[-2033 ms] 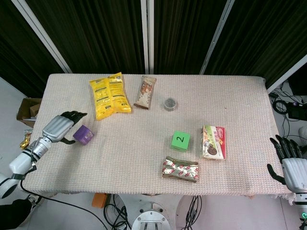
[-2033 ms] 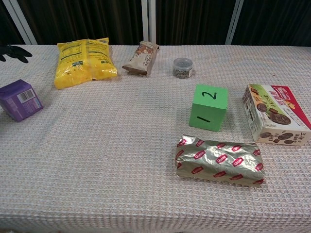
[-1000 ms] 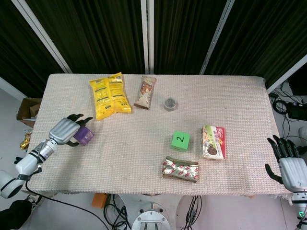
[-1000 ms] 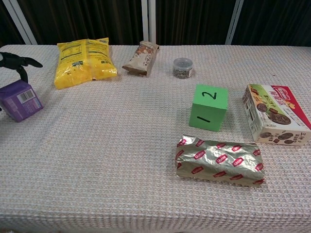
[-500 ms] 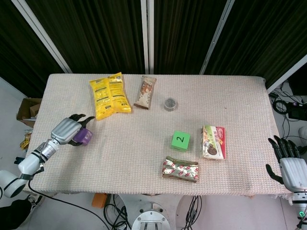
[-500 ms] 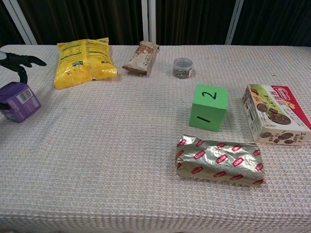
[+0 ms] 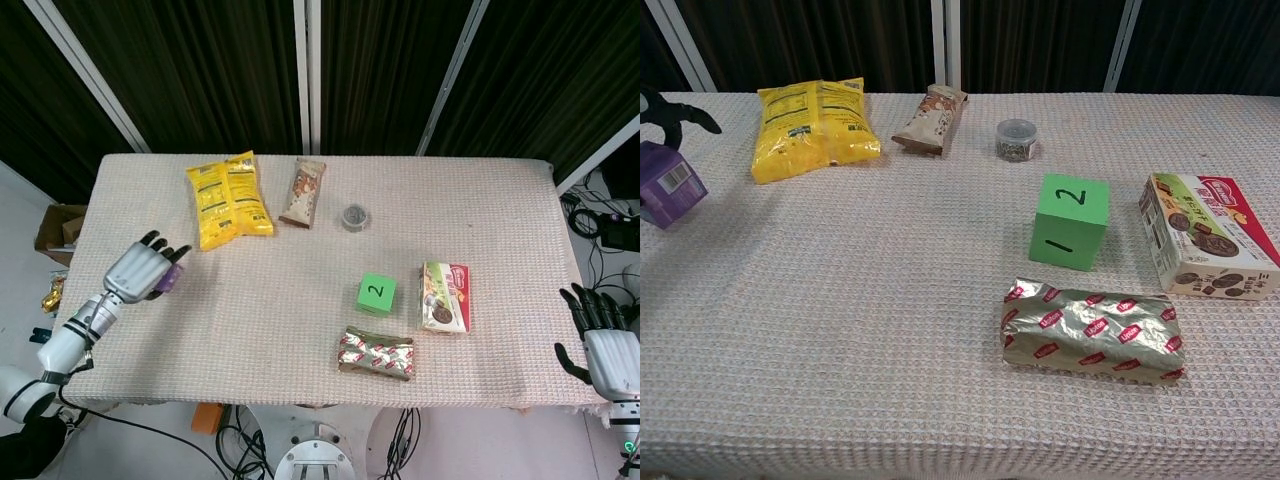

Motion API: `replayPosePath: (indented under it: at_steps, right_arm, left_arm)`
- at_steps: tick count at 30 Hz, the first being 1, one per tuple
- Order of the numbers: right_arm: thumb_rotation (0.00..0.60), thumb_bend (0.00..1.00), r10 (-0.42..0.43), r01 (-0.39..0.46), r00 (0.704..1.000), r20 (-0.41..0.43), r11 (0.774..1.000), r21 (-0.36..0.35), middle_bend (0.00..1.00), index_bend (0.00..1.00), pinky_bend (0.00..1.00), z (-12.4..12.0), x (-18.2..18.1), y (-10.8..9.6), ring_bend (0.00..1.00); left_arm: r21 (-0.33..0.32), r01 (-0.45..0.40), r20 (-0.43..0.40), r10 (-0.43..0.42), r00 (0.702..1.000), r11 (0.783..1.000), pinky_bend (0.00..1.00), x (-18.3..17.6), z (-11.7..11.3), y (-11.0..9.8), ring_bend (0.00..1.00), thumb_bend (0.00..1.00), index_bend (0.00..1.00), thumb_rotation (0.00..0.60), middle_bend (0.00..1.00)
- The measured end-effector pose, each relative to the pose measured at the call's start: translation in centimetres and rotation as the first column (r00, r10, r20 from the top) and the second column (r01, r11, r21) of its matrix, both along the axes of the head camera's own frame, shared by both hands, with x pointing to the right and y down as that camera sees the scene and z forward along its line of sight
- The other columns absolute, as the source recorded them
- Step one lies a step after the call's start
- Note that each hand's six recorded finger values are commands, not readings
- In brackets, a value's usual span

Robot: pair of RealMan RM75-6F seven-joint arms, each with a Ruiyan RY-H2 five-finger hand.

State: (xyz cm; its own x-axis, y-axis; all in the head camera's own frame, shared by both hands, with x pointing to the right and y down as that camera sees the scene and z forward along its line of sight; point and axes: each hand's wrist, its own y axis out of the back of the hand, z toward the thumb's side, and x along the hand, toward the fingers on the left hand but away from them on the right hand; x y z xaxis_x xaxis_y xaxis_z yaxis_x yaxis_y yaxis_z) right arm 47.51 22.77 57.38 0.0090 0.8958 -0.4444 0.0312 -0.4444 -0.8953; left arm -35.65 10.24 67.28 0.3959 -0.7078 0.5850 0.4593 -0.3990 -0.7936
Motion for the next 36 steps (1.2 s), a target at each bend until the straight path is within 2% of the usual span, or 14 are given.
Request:
replayPosePath:
  at_steps: [3, 6, 9, 12, 15, 19, 21, 24, 27, 30, 36]
  right_arm:
    - [0.6, 0.29, 0.003, -0.003, 1.0, -0.002, 1.0, 0.001, 0.0, 0.0, 0.0, 0.0, 0.2, 0.1, 0.0]
    - [0.6, 0.29, 0.009, -0.009, 1.0, -0.002, 1.0, 0.006, 0.0, 0.0, 0.0, -0.2, 0.5, 0.1, 0.0]
    - [0.6, 0.29, 0.014, -0.014, 1.0, -0.004, 1.0, 0.007, 0.0, 0.0, 0.0, -0.2, 0.8, 0.1, 0.0]
    - [0.6, 0.29, 0.016, -0.016, 1.0, -0.005, 1.0, 0.001, 0.0, 0.0, 0.0, 0.0, 0.9, 0.2, 0.0]
    - [0.6, 0.29, 0.017, -0.017, 1.0, -0.005, 1.0, -0.005, 0.0, 0.0, 0.0, 0.2, 0.9, 0.2, 0.0]
    - [0.6, 0.29, 0.018, -0.018, 1.0, -0.004, 1.0, -0.005, 0.0, 0.0, 0.0, 0.2, 1.0, 0.2, 0.0]
    - [0.6, 0.29, 0.02, -0.02, 1.0, -0.005, 1.0, -0.004, 0.0, 0.0, 0.0, 0.1, 1.1, 0.2, 0.0]
    - [0.6, 0.29, 0.021, -0.021, 1.0, -0.007, 1.0, -0.003, 0.0, 0.0, 0.0, 0.1, 1.2, 0.1, 0.0]
    - [0.6, 0.29, 0.022, -0.022, 1.0, -0.007, 1.0, -0.005, 0.0, 0.0, 0.0, 0.1, 1.2, 0.1, 0.0]
    - [0.6, 0.29, 0.023, -0.023, 1.0, -0.007, 1.0, -0.004, 0.0, 0.0, 0.0, 0.2, 1.1, 0.1, 0.0]
    - [0.6, 0.29, 0.021, -0.022, 1.0, -0.01, 1.0, -0.007, 0.0, 0.0, 0.0, 0.3, 1.0, 0.1, 0.0]
  left_arm:
    - [0.057, -0.069, 0.123, 0.062, 0.99, 0.996, 0.2, 0.7, -0.3, 0.6, 0.3, 0.27, 0.16, 0.6, 0.72]
    - [0.091, -0.131, 0.249, 0.105, 0.963, 0.987, 0.2, 1.2, -0.2, 1.3, 0.3, 0.27, 0.16, 0.6, 0.72]
    - [0.086, -0.161, 0.351, 0.121, 0.929, 0.983, 0.2, 1.7, 0.3, 2.2, 0.3, 0.27, 0.17, 0.6, 0.72]
    - [0.058, -0.167, 0.407, 0.13, 0.904, 0.984, 0.2, 2.6, 1.2, 3.4, 0.3, 0.27, 0.17, 0.6, 0.72]
    - [0.017, -0.147, 0.399, 0.128, 0.908, 0.989, 0.2, 4.1, 2.4, 4.7, 0.3, 0.27, 0.15, 0.6, 0.72]
    - [-0.02, -0.141, 0.375, 0.138, 0.917, 0.99, 0.2, 5.2, 3.2, 5.5, 0.3, 0.26, 0.09, 0.6, 0.68]
    - [-0.025, -0.14, 0.366, 0.14, 0.92, 0.99, 0.2, 5.4, 3.3, 5.5, 0.28, 0.25, 0.04, 0.6, 0.55]
    - [-0.023, -0.128, 0.344, 0.128, 0.93, 0.991, 0.2, 5.5, 3.2, 5.5, 0.21, 0.21, 0.0, 0.6, 0.23]
    - [-0.011, -0.105, 0.307, 0.104, 0.946, 0.994, 0.19, 5.7, 2.9, 5.2, 0.13, 0.19, 0.0, 0.6, 0.07]
    - [-0.004, -0.082, 0.266, 0.08, 0.961, 0.997, 0.18, 5.8, 2.3, 5.0, 0.07, 0.18, 0.0, 0.6, 0.01]
    - [-0.01, -0.011, 0.2, 0.013, 0.98, 1.0, 0.17, 5.1, 0.8, 4.9, 0.04, 0.09, 0.0, 0.6, 0.0]
